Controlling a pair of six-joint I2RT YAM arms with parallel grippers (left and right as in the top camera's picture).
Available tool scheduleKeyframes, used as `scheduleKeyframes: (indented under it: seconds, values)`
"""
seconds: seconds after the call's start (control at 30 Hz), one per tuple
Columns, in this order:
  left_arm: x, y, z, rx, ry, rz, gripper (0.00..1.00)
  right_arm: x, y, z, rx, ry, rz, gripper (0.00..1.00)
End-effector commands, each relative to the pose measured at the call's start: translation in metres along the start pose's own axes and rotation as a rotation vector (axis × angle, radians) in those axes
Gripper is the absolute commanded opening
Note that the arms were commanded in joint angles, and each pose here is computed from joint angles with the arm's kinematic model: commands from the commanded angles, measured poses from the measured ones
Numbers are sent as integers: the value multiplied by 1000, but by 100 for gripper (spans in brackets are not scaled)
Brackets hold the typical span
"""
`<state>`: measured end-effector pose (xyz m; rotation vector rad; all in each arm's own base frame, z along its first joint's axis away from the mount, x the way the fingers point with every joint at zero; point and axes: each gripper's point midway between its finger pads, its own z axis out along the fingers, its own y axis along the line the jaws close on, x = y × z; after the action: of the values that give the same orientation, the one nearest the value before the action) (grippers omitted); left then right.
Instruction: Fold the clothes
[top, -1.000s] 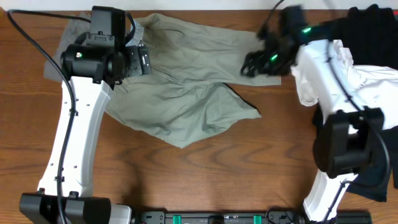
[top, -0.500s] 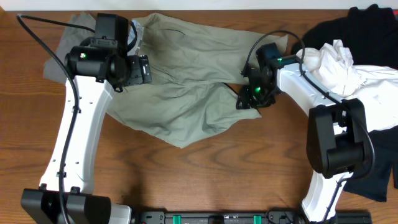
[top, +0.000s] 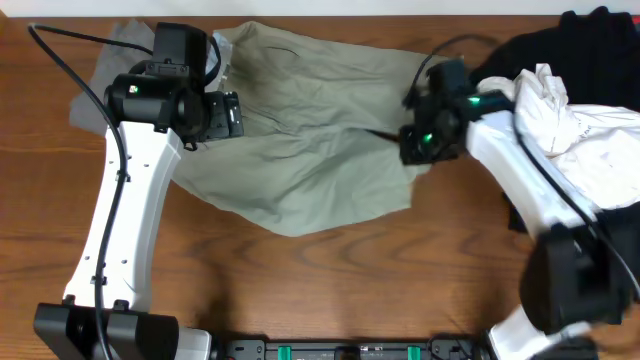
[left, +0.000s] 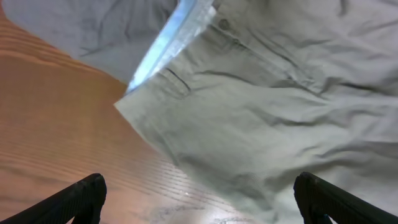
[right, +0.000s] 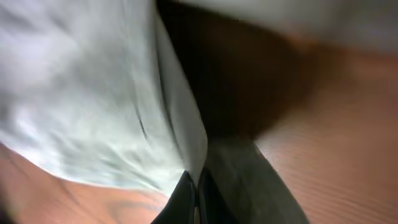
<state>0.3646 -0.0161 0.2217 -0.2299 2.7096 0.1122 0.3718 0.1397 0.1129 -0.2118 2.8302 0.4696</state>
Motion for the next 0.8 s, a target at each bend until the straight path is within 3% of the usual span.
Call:
scheduleKeyframes:
  seconds: [0.0,0.17,0.2,0.27,0.3,0.77]
  values:
    - [4,4,3,-20,21,-1,98,-24,-19,-43,119,-167,55,1]
    - [10,6,3,-26,45,3,98,-48,-35,-49,165,-263,72,1]
    - [11,6,3,-27,48,4,98,-50,-39,-47,171,-267,79,13]
    - [13,6,3,-29,57,5,98,-50,-47,-44,177,-261,104,91]
    - [15,7,3,-30,62,6,98,-48,-50,-44,179,-250,114,99]
    - [80,15,55,-88,232,-84,98,32,-52,-50,205,16,175,99]
